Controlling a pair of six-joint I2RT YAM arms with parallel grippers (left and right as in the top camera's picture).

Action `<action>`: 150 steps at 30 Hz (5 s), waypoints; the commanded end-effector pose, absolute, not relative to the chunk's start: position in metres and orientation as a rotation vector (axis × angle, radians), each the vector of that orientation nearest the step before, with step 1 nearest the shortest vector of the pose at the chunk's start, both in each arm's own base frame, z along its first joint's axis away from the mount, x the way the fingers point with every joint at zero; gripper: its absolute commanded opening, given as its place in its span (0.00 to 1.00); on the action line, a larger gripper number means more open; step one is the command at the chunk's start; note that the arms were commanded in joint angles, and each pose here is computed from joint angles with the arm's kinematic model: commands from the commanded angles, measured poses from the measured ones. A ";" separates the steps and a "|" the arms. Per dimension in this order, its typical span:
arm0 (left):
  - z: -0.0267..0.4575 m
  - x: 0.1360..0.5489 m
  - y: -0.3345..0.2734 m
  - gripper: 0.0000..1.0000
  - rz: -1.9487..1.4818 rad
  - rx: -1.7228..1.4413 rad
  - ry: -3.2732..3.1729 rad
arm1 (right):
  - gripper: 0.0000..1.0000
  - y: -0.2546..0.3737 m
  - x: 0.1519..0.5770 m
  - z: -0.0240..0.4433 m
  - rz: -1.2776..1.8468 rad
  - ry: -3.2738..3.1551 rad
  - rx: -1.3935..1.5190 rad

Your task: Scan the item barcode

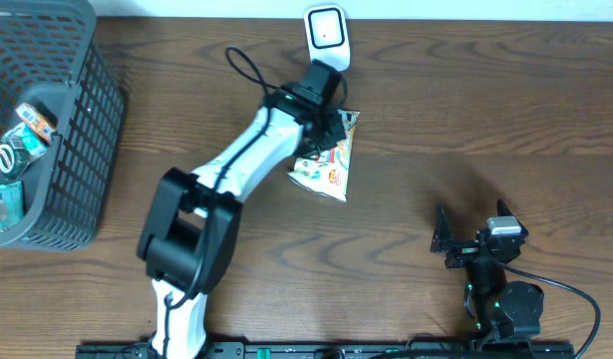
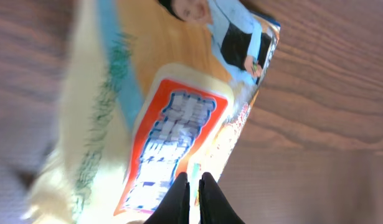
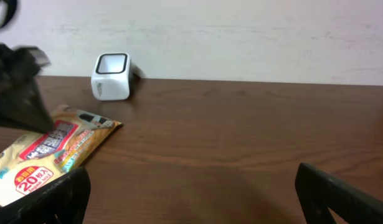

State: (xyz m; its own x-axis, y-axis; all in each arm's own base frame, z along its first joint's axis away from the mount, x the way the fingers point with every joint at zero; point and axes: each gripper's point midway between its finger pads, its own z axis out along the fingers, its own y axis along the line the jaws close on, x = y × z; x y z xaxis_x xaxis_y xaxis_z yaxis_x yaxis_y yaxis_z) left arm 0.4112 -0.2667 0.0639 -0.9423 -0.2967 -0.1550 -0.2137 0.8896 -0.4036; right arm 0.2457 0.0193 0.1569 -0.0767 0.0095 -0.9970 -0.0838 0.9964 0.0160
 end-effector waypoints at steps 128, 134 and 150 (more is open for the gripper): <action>0.389 0.457 -0.059 0.62 -0.019 -0.289 1.911 | 0.99 0.020 0.245 0.156 0.073 1.647 -0.060; 0.446 0.414 0.111 0.63 0.254 -0.653 1.663 | 0.99 0.020 0.245 0.156 0.073 1.647 -0.060; 0.258 0.340 0.312 0.73 0.830 -0.856 2.284 | 0.99 0.020 0.245 0.156 0.073 1.647 -0.060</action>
State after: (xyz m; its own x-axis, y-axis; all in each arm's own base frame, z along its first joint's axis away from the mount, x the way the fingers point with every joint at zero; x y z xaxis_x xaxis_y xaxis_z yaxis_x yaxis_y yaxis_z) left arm 0.3468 0.2981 0.3098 -0.4309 -0.3869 -0.8153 -0.8170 0.5510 0.1703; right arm 0.2457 0.0192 0.1568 -0.0771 0.0095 -0.9970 -0.0834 0.9964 0.0160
